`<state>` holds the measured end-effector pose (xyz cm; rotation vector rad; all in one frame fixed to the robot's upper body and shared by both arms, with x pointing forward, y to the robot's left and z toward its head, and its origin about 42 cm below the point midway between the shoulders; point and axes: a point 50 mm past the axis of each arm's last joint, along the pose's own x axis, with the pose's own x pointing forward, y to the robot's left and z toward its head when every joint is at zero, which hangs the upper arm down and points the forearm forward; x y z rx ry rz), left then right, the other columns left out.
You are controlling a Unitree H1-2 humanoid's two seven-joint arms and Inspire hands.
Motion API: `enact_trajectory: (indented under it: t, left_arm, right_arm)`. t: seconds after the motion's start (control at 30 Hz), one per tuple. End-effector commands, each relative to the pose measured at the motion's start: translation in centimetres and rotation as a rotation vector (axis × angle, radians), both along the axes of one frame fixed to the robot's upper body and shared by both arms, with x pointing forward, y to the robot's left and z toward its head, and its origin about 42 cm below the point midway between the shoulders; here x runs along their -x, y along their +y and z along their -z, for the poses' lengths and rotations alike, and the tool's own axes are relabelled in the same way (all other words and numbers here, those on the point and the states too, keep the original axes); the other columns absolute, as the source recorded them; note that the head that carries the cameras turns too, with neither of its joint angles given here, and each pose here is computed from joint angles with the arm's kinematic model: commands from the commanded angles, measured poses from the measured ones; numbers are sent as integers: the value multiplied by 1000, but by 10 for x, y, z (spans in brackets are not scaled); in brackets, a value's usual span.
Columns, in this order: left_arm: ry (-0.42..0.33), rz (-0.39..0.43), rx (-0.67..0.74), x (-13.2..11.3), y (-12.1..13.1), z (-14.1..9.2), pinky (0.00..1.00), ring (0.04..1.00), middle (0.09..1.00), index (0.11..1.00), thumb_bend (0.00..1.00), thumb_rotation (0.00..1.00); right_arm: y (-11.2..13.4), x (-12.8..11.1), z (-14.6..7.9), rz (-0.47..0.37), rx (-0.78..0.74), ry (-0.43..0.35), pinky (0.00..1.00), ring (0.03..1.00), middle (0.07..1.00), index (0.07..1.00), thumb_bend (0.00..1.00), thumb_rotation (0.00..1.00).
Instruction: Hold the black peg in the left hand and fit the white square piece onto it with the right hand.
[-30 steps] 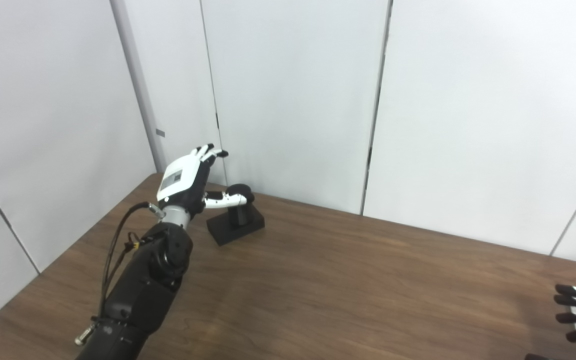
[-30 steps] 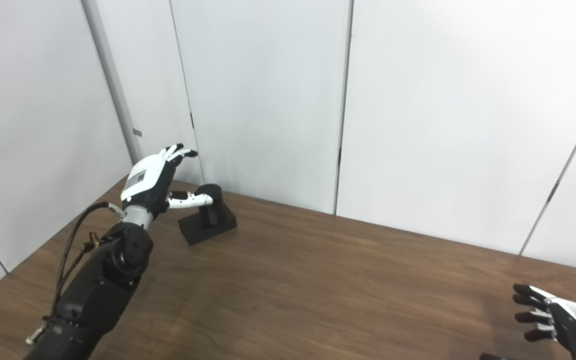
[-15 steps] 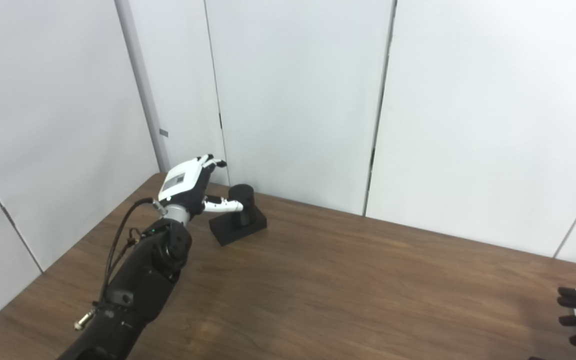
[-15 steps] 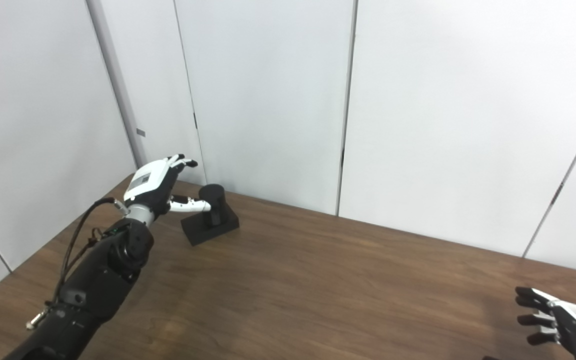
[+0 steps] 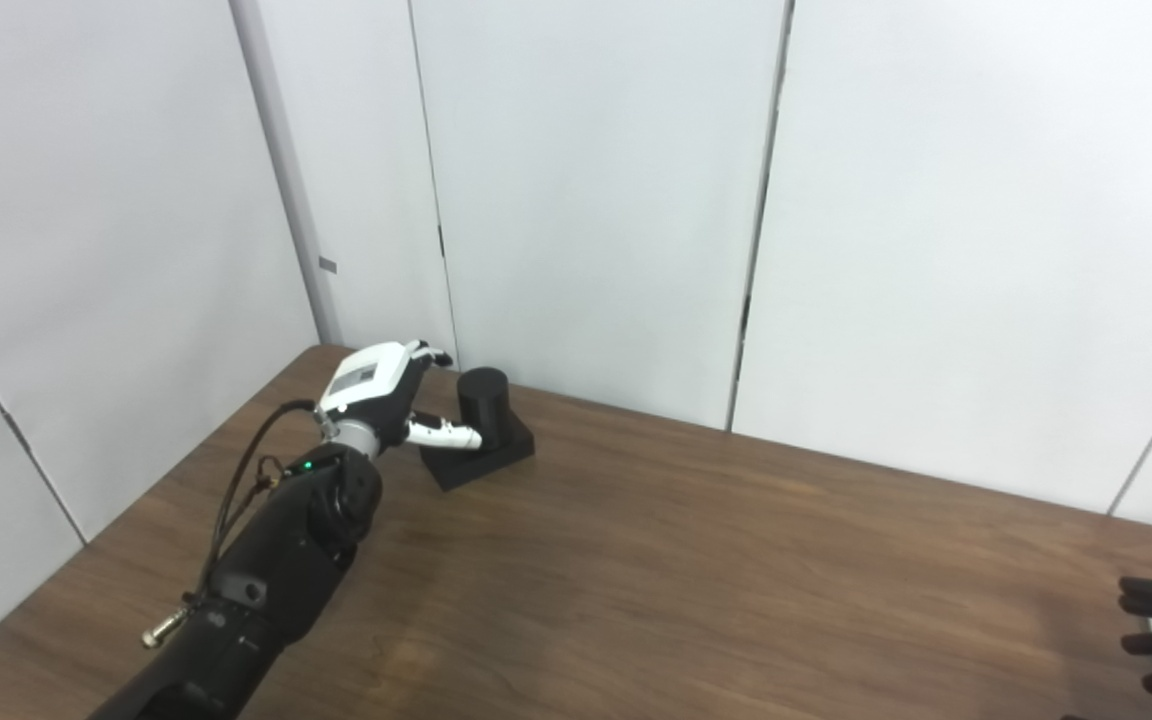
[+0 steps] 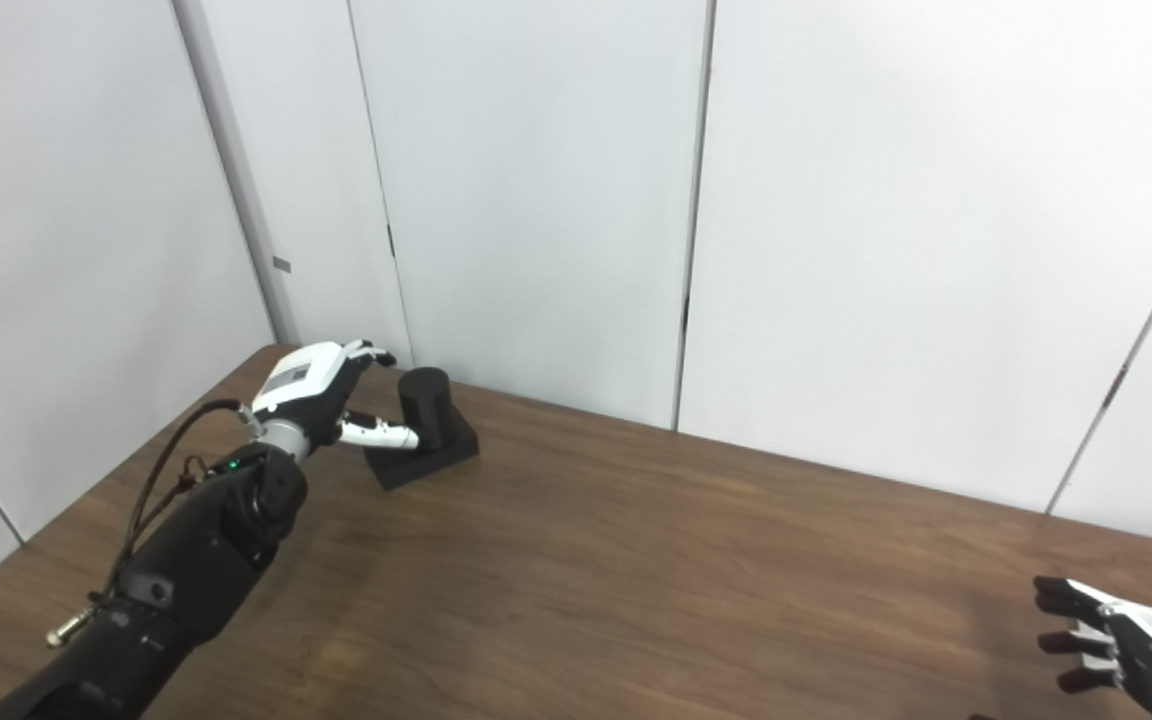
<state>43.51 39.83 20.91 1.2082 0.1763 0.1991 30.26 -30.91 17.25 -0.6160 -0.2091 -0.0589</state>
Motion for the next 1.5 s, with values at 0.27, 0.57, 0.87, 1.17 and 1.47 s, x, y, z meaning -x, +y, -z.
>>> enact_trajectory:
  t: [0.27,0.57,0.87,1.17,1.47]
  left_arm:
    - [-27,-6,-85,-11,7,-34,811,975,950,821,1000,444]
    - [26,-16,-74,-10,10,-23,848,985,959,839,1000,401]
    - [83,-18,-126,-14,13,-11,798,963,951,840,1000,446]
    - [101,-31,-105,-18,17,-2,771,941,938,829,1000,494]
    - [109,-47,-96,-27,15,3,743,918,921,813,1000,468]
  right_arm:
    - [-4,1,-21,-27,5,-71,540,668,766,766,672,0]
    - [-6,4,-23,-39,7,-72,558,678,779,772,674,0]
    - [-7,7,-25,-40,10,-72,554,673,778,772,673,0]
    - [-7,10,-25,-35,17,-73,564,676,776,774,667,2]
    - [-5,9,-24,-42,10,-75,562,678,783,777,661,0]
